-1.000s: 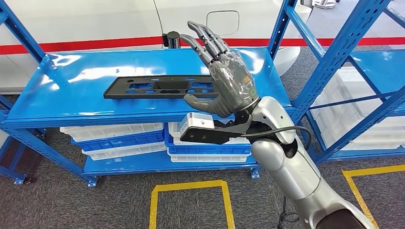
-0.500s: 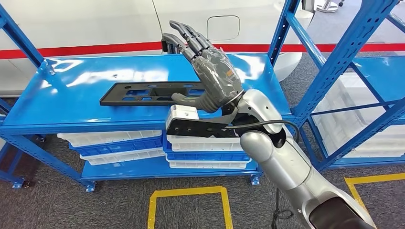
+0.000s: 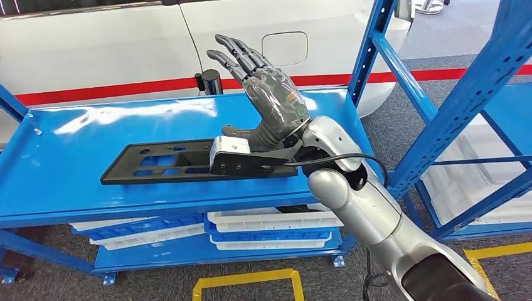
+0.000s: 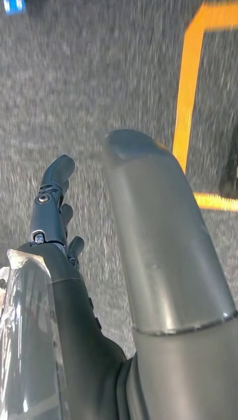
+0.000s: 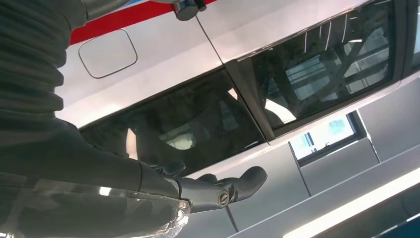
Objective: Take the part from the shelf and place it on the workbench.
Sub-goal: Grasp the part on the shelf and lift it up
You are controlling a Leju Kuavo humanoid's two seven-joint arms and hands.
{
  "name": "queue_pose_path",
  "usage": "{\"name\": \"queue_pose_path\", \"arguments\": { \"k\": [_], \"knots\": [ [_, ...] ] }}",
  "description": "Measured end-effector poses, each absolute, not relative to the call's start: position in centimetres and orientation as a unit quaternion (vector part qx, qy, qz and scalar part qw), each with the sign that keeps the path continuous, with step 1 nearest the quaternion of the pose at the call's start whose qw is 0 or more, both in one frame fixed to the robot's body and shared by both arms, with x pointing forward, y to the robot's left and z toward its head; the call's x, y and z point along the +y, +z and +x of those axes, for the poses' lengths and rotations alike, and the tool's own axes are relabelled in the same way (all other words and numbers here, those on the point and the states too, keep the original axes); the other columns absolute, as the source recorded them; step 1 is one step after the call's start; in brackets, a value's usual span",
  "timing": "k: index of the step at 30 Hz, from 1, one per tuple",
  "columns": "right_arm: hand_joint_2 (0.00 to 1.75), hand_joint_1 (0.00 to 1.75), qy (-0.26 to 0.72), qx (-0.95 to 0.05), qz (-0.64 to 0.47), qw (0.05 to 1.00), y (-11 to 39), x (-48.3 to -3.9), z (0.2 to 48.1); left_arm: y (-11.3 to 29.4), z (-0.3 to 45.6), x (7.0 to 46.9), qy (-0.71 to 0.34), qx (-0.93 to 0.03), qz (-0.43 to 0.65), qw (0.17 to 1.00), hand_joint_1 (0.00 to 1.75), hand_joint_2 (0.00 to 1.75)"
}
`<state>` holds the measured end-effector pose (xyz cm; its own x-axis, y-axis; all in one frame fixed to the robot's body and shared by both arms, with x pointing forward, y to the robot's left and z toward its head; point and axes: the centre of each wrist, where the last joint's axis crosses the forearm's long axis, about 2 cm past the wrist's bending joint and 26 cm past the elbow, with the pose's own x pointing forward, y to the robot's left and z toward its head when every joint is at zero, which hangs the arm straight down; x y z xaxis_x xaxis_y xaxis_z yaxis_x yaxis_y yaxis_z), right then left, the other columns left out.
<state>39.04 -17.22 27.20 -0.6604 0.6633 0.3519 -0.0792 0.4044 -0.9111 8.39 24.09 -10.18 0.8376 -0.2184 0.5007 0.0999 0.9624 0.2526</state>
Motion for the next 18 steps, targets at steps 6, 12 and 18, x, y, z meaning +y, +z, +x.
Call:
{"name": "queue_pose_path", "arguments": {
  "k": [6,12,18],
  "knots": [
    [1.75,0.00,0.507,-0.756,-0.197,0.366,27.4,-17.4,39.4,-10.1,8.7,24.0,-0.083,-0.274,0.108,0.952,0.00,0.00],
    [1.75,0.00,0.514,-0.736,-0.196,0.394,24.8,-18.8,39.2,-10.1,8.6,23.9,-0.083,-0.273,0.107,0.953,0.00,0.00],
    [1.75,0.00,0.526,-0.724,-0.199,0.400,23.7,-19.5,39.0,-10.1,8.4,23.8,-0.086,-0.268,0.104,0.954,0.00,0.00]
  ]
}}
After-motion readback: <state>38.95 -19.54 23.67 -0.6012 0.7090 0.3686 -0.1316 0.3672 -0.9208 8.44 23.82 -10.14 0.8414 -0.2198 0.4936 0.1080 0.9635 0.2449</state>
